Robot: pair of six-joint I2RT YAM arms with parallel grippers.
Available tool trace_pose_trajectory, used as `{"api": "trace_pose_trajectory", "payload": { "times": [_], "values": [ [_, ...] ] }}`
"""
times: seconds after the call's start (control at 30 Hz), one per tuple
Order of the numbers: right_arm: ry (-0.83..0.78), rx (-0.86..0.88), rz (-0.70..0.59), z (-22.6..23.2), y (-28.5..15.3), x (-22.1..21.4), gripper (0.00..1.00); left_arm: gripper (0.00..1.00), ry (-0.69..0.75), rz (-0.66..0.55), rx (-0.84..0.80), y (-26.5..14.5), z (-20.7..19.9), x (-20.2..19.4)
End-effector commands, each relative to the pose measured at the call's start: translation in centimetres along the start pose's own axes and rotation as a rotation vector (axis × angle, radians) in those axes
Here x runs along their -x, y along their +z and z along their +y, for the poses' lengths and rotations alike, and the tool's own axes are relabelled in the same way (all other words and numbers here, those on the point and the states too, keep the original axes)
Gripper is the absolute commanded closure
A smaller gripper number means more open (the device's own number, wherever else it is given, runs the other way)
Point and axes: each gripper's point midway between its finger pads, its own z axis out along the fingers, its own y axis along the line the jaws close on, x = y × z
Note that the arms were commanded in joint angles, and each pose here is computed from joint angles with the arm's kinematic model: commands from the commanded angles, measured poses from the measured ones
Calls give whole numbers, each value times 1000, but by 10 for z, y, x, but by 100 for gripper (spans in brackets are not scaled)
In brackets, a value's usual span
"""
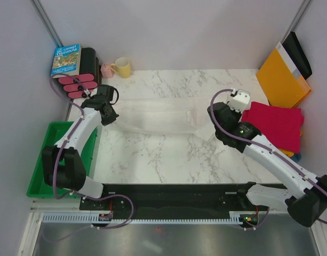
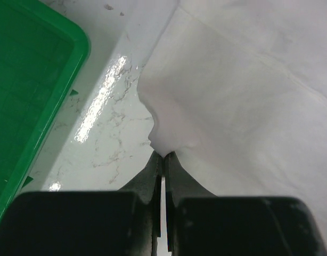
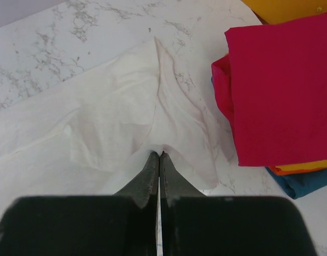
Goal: Fold and stack the t-shirts
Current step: Fold the other side of the tshirt into a rectangle
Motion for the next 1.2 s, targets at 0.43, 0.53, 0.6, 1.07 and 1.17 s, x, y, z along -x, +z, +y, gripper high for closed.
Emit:
{"api": "trace_pose_trajectory", "payload": {
  "times": [0.43,0.53,0.6,1.07,1.17],
  "values": [
    [-43,-83,76,41,138,4,100,98,52,-60,38,48,-37,46],
    [-55,-89,82,48,152,1,100,98,57,-47,60,58,-36,46],
    [-50,-88,79,54,160,5,100,98,58,-30,80,69,-33,44],
    [-54,-128,135,70,219,-10,100,98,18,32,143,107,-23,49],
    [-61,-135,157,70,227,-20,100,98,22,42,149,113,-25,48]
  ]
}}
